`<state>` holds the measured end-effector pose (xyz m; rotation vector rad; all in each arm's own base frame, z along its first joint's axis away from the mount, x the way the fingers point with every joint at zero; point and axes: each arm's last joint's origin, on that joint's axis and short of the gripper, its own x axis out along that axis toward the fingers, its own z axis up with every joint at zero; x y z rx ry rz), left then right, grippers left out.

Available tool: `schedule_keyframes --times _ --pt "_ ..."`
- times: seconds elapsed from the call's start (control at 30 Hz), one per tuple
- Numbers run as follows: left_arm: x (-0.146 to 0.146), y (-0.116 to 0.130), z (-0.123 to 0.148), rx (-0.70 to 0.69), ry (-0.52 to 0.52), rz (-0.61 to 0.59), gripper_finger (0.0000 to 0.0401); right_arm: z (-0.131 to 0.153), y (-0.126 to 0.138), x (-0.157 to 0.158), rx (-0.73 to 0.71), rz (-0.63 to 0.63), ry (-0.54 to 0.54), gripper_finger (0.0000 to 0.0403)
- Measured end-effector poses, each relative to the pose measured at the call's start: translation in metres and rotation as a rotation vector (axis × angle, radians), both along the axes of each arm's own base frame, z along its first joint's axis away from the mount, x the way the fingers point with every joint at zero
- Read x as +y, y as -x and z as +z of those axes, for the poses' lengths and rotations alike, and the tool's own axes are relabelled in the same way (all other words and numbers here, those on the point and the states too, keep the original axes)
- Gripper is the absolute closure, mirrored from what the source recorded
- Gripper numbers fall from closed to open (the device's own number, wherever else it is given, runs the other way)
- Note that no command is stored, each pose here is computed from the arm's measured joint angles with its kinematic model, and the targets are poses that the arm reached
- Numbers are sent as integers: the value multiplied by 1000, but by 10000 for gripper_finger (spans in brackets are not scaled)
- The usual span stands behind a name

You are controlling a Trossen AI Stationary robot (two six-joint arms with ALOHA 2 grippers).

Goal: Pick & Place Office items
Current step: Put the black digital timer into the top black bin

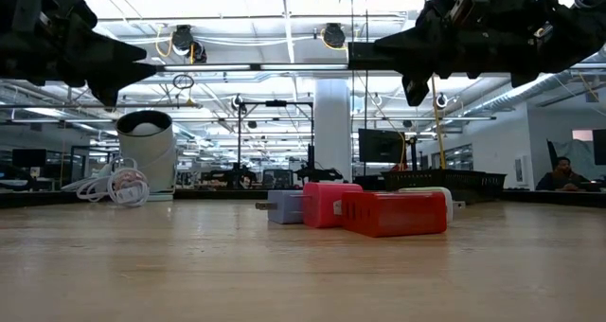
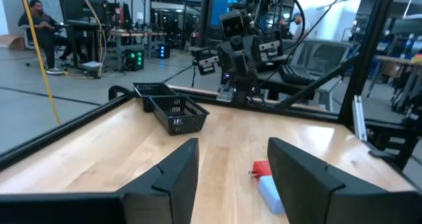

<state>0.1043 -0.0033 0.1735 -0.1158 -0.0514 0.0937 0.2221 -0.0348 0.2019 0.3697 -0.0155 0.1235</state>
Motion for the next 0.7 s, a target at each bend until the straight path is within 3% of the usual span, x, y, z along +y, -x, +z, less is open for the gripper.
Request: schedule_keyframes --times 0.33,0.6,0.7 --pt "0 0 0 12 -136 13 241 7 9 -17 -4 -103 3 349" --pt "0 0 0 10 -132 13 236 -14 26 -36 324 -593 81 349" --pt "0 0 0 10 -132 13 227 -16 35 -39 397 -721 97 349"
